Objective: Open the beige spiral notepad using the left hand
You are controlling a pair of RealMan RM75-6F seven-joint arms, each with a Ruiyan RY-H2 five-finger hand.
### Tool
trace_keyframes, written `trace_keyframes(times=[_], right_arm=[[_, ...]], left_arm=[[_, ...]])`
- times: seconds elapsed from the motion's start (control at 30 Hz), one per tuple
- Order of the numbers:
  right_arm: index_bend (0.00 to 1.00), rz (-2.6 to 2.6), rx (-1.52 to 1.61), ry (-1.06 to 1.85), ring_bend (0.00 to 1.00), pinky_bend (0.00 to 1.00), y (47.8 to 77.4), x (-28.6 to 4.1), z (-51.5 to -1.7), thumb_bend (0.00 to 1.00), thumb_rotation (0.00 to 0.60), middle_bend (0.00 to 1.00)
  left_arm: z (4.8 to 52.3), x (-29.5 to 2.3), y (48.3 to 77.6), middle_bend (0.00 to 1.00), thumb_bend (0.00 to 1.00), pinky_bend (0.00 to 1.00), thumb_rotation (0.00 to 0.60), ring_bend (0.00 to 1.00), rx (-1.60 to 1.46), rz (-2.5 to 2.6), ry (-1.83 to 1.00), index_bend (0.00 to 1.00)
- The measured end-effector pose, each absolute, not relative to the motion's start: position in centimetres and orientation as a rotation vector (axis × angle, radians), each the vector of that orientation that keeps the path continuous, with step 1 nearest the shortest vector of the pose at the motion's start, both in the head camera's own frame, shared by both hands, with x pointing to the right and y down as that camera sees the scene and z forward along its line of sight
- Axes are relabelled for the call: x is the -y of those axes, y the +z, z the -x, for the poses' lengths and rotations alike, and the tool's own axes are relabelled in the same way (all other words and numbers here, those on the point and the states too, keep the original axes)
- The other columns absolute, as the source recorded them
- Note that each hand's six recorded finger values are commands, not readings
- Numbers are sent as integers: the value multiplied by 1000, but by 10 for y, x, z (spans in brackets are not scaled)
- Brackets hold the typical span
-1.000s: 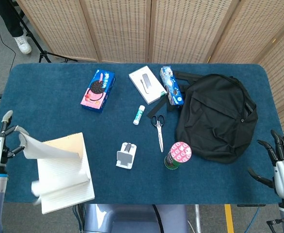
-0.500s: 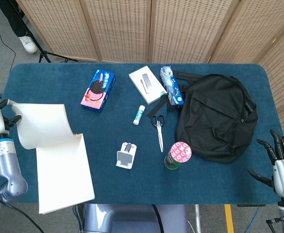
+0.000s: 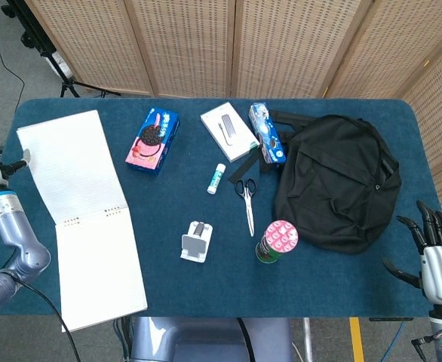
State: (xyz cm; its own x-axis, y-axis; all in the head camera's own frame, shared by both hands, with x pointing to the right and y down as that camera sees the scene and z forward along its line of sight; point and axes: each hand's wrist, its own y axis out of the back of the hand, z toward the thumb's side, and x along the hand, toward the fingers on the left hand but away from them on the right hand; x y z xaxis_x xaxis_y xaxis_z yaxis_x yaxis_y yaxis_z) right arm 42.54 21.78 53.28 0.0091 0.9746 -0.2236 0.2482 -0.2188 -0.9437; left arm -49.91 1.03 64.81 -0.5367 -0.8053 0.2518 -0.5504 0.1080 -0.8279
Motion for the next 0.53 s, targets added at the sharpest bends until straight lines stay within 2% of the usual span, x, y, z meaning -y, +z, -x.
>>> trace_keyframes(times=[0.13,0.3,0.53], right_arm=[[197,1557,1294,1257,0,0,532,-218,-425,195,600,0],[196,1555,1302,1246,0,0,529,-219,-425,194,600,0],[197,1561,1307,1236,0,0,526,-219,-425,195,600,0]], left_arm=[[498,-12,640,0,68,0,600,0,-2116,1363,-1345,0],[492,-24,628,0,54,0,600,0,-2063,1450,-1259,0],[483,-72,612,0,54,0,600,0,-1781,1615,-1284,0]])
